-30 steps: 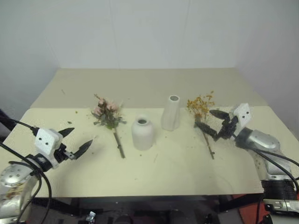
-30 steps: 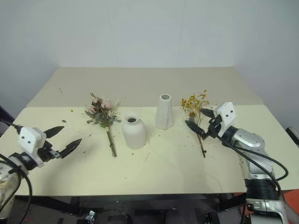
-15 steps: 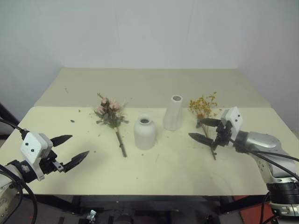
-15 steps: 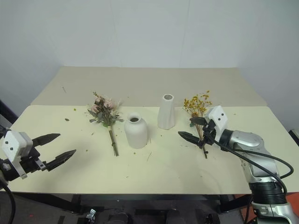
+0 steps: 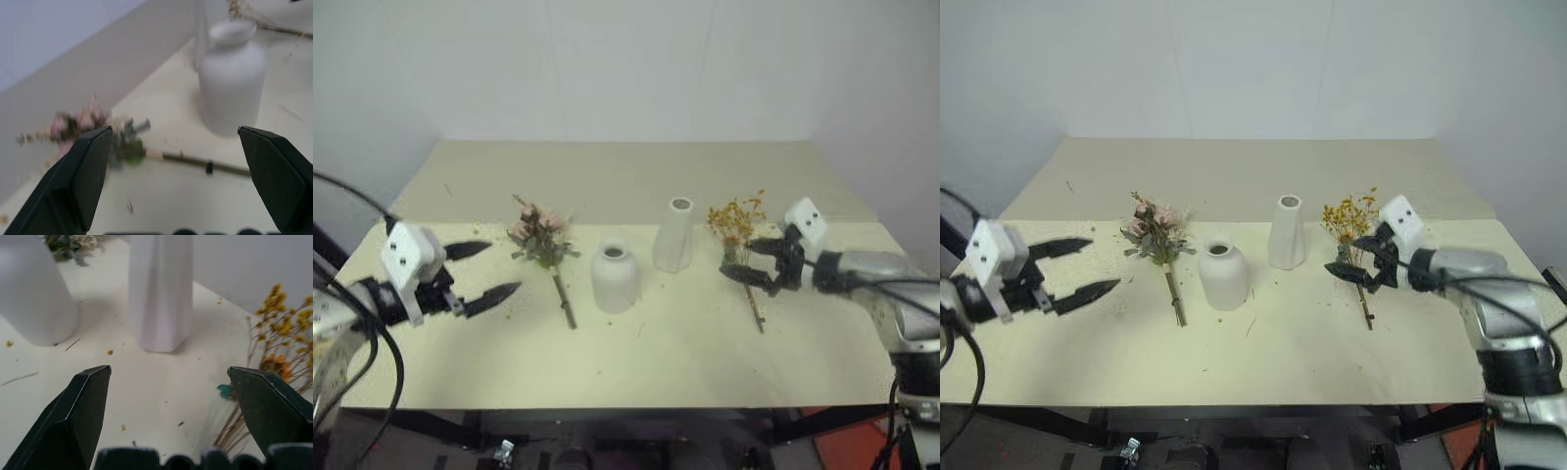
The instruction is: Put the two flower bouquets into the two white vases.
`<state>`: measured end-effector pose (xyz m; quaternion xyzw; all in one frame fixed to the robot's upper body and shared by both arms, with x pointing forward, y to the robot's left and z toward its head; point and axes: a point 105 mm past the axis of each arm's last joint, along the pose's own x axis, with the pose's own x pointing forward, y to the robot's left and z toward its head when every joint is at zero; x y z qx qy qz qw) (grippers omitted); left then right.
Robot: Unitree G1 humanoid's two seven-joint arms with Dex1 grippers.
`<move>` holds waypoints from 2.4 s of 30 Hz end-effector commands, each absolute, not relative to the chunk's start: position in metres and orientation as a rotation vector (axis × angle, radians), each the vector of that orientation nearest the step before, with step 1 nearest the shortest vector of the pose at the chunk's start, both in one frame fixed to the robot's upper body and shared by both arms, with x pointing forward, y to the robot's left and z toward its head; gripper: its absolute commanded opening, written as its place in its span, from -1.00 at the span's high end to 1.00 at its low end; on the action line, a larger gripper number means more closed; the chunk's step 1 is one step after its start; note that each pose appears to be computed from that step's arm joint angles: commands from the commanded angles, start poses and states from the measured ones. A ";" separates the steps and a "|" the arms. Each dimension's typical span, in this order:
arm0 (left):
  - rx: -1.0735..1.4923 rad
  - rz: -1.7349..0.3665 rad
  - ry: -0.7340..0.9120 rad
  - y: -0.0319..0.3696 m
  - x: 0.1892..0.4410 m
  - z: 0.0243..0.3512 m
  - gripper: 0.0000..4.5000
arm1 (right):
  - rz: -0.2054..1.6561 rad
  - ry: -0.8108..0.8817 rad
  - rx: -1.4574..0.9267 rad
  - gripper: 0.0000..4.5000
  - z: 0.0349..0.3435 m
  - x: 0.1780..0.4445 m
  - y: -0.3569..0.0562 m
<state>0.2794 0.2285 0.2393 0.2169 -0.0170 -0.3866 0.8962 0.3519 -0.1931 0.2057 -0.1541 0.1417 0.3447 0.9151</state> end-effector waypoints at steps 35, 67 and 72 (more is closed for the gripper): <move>0.446 -1.182 -0.123 0.176 0.294 0.291 -1.00 | 0.415 0.812 -0.321 -0.14 0.148 0.404 -0.197; 0.288 -1.035 -0.090 0.195 0.299 0.290 -1.00 | 0.571 -0.555 0.184 0.98 0.334 0.389 -0.129; 0.286 -1.027 -0.086 0.194 0.299 0.288 -1.00 | 0.687 -0.584 0.167 0.98 0.333 0.380 -0.100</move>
